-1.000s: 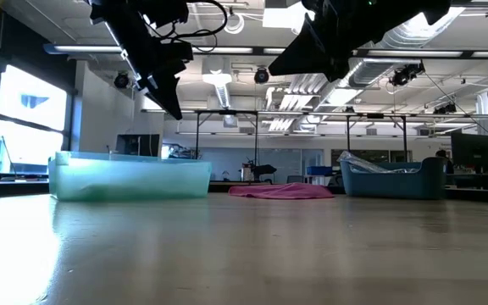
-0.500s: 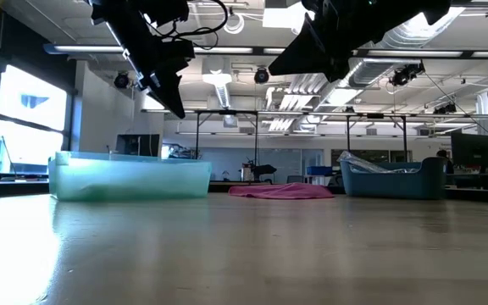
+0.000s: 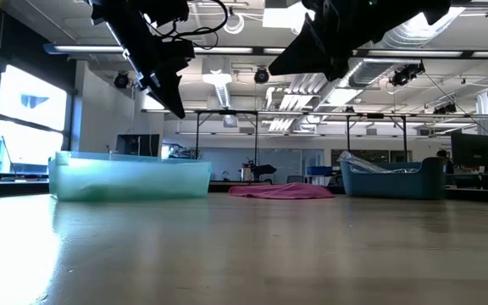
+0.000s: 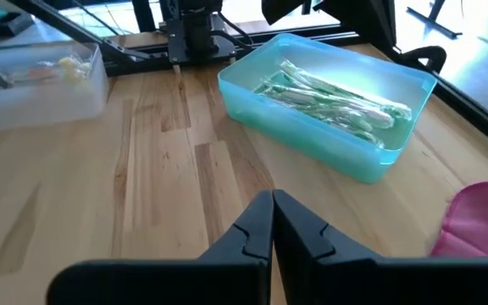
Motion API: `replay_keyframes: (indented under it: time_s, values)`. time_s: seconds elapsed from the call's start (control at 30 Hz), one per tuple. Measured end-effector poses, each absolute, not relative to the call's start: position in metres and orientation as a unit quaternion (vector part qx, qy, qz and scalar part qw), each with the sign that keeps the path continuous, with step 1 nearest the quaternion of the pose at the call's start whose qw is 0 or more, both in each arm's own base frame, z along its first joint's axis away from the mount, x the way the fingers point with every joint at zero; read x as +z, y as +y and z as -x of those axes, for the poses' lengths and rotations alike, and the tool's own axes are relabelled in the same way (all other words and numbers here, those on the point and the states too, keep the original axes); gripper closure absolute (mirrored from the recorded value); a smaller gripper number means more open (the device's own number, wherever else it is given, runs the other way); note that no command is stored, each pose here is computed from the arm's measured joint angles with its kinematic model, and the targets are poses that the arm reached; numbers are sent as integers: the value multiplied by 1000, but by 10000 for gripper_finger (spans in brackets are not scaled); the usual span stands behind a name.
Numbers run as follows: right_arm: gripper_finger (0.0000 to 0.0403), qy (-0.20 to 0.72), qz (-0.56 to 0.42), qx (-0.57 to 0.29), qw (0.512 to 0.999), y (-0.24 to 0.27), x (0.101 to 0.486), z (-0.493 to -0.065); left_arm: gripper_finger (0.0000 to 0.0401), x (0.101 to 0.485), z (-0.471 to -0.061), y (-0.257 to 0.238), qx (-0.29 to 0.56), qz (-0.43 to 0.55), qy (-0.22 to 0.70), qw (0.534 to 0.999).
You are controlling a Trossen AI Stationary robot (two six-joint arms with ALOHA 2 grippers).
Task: Pick & Place Toothbrushes
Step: Return to Home Position
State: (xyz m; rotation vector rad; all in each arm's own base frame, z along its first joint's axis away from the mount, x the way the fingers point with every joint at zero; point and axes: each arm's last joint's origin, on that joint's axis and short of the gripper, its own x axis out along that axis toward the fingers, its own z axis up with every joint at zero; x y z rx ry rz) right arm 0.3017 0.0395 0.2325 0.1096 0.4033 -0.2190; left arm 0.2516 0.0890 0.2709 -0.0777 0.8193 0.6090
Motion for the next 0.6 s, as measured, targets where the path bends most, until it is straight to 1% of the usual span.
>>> replay_keyframes:
  time_s: [0.13, 0.4, 0.6]
  values:
    - [401, 199, -34, -104, 974, 39, 233, -302, 393, 271, -252, 89, 288, 28, 394, 872]
    - [401, 191, -27, -103, 976, 40, 235, -303, 393, 271, -252, 89, 272, 19, 398, 876]
    - [401, 200, -23, -102, 974, 39, 233, -302, 393, 259, -242, 85, 274, 18, 396, 876]
